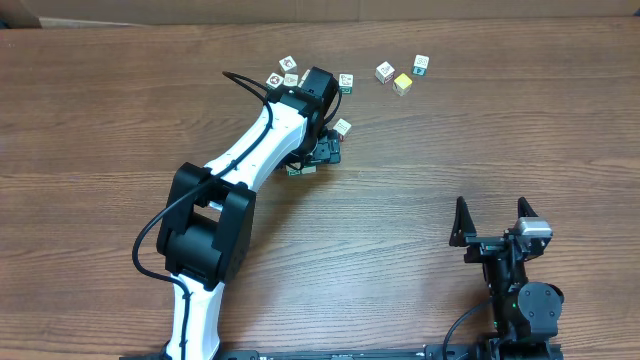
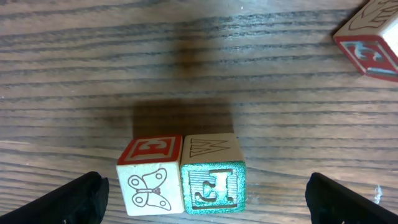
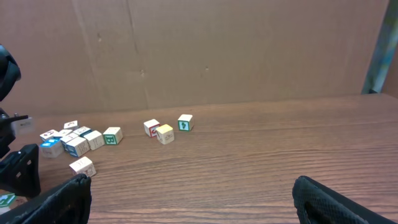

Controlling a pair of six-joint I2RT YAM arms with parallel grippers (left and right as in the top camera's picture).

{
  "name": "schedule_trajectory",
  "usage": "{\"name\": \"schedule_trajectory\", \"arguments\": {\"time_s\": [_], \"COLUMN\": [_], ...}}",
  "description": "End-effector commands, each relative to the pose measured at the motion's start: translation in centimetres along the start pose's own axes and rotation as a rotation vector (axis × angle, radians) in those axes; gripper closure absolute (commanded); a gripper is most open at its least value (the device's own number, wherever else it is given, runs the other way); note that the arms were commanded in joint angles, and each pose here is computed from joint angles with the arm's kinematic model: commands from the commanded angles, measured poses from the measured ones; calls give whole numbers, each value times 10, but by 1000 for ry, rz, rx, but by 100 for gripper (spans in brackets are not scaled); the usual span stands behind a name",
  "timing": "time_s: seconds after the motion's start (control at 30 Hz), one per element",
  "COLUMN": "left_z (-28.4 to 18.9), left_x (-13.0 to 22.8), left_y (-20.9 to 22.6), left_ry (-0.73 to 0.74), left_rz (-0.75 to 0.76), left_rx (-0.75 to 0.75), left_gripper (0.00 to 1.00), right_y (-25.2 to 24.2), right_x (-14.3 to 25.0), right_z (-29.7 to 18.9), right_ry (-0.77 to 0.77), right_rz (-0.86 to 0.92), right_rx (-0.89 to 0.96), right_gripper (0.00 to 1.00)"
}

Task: Form a horizontal line

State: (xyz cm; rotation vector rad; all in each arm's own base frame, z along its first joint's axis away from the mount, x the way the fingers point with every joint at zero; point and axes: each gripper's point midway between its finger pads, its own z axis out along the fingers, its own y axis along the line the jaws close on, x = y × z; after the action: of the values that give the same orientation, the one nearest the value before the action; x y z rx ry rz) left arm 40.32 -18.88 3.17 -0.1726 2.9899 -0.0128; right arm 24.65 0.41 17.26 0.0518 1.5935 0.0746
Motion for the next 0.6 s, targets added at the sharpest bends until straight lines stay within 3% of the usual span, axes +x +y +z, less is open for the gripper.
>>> {"name": "schedule_trajectory", "arguments": {"time_s": [0.0,0.2,0.3,0.57], "left_z": [13,16,16,18], "left_x": [4,5,5,5], "left_y": [8,13,13,17], "left_ry": [14,8,9,1], "left_rz": [-19,-35,-34,-51], "left_rx": [-38,-65,-66,-83], "left_gripper": [2,5,13,13], "right_y": [2,3,3,3], "right_x": [3,3,3,3], "right_z": [0,0,0,0], "right_ry": [0,0,0,0], "right_rz": [-4,-4,-4,-4], "right_rx": [-10,-13,-13,-13], "right_gripper": [0,0,0,0]}}
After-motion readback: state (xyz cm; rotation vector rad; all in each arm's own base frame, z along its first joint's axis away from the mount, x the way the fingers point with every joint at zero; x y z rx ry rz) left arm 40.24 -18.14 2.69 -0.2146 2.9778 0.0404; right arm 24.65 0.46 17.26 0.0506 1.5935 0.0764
